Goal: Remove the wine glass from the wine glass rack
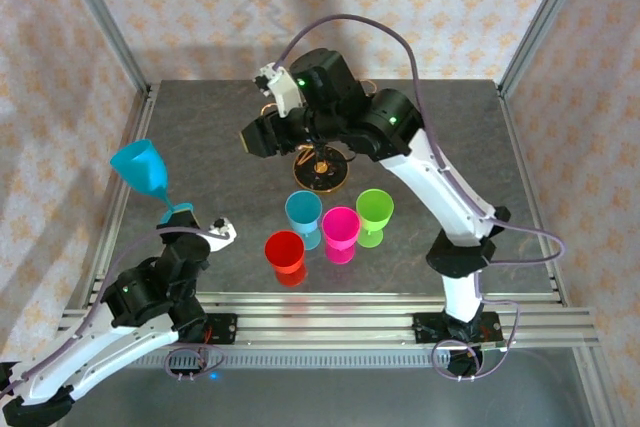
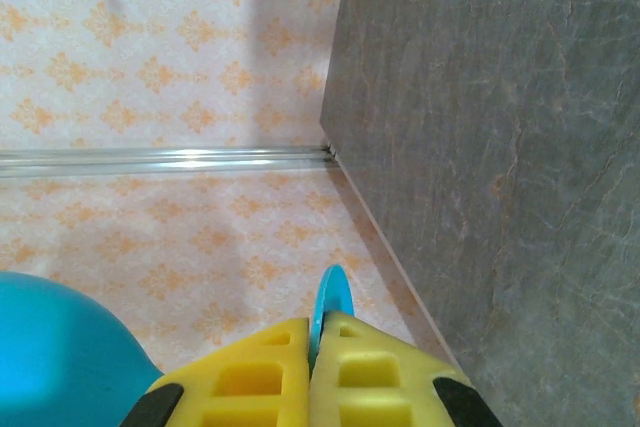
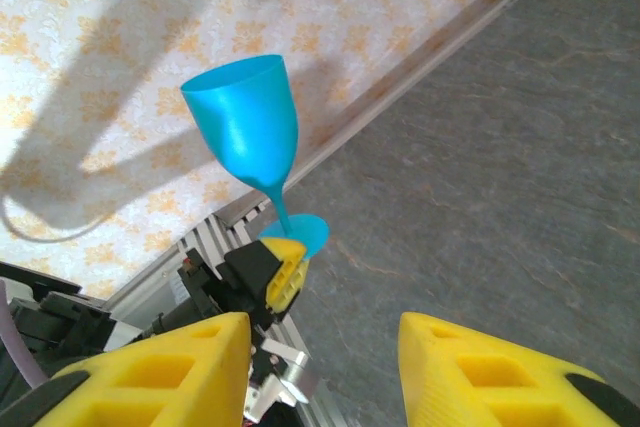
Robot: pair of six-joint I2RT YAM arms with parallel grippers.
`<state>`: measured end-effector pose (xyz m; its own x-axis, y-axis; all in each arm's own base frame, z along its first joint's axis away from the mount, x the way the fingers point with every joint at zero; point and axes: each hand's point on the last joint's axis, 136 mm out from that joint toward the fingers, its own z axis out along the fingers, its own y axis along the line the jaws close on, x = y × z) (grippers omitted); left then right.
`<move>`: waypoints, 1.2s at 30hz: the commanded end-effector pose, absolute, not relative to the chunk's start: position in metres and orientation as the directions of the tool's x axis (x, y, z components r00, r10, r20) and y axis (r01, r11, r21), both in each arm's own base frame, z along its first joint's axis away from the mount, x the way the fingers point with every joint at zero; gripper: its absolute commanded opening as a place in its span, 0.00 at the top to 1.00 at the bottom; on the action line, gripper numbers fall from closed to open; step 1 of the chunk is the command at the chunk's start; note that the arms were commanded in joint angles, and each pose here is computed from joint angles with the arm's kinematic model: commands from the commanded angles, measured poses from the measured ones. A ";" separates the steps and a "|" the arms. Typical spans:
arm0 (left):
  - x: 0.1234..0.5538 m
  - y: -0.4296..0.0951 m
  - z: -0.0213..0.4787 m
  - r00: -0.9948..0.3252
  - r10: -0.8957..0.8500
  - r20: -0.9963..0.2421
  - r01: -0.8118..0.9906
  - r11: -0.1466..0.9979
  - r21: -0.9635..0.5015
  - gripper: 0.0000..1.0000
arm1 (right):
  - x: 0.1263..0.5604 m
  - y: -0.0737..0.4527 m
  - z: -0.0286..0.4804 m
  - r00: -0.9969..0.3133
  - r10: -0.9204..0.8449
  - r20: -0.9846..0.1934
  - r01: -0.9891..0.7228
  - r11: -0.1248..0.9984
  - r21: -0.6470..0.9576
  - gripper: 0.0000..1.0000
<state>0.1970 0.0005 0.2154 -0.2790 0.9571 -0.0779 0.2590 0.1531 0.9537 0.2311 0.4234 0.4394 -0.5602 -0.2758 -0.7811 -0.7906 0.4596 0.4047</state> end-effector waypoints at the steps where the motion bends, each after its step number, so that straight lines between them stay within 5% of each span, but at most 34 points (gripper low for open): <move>1: 0.191 0.007 0.207 -0.262 0.965 0.026 0.300 0.056 0.952 1.00 | 0.219 0.435 0.447 -0.523 -0.301 -0.797 -0.836 0.363 0.411 0.56; 14: 0.186 -0.008 0.189 -0.150 0.987 -0.053 0.329 0.100 0.939 1.00 | 0.219 0.477 0.424 -0.516 -0.326 -0.792 -0.851 0.301 0.431 0.52; 21: 0.172 -0.005 0.188 -0.115 0.972 -0.204 0.328 0.231 0.916 1.00 | 0.221 0.482 0.411 -0.511 -0.351 -0.784 -0.854 0.308 0.419 0.52; 36: 0.154 -0.029 0.167 0.073 0.980 -0.184 0.464 0.130 0.876 1.00 | 0.222 0.508 0.393 -0.464 -0.373 -0.803 -0.884 0.259 0.390 0.42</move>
